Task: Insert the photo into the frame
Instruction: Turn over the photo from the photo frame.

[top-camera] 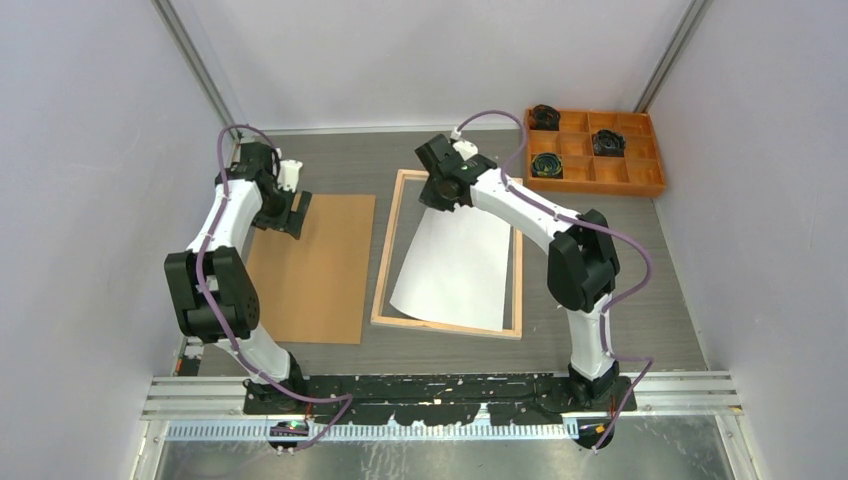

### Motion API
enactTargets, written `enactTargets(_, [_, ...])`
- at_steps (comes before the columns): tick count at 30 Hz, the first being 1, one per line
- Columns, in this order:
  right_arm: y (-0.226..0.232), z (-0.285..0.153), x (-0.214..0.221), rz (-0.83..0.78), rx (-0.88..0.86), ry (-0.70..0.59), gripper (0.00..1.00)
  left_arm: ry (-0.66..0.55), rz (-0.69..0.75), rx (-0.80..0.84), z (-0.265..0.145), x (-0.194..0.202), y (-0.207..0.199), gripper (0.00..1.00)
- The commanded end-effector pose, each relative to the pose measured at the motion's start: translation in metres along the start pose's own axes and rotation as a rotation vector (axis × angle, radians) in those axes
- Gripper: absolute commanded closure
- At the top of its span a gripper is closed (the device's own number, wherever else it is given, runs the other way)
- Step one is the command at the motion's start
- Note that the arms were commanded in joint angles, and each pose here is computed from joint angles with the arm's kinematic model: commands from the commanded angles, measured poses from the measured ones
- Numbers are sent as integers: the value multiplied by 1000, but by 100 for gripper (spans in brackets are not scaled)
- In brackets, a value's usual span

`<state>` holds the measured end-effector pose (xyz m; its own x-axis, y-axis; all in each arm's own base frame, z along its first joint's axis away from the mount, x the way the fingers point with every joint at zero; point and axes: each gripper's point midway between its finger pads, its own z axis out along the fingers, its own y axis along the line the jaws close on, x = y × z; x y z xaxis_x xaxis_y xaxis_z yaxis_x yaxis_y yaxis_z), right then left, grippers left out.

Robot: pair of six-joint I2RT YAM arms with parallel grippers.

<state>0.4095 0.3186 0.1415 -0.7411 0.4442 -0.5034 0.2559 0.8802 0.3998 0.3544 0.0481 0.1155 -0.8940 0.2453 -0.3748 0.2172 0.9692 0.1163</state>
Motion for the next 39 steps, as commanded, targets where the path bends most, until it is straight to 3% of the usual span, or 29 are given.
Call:
enactTargets(1, [7,-7,2,-140,-26,50,99,-25,7,-15,-2,-7,4,18])
enactTargets(15, [-10,-19,12,-263,11,57,99,-27,2,-15,-4,-9,4,18])
enactTargets(31, [2,-83,-26,-224,-100,-94,99,-28,-3,-11,-5,-8,3,19])
enactTargets(39, [-1,-96,-31,-310,-104,-97,99,-38,-1,-8,-8,-10,2,19])
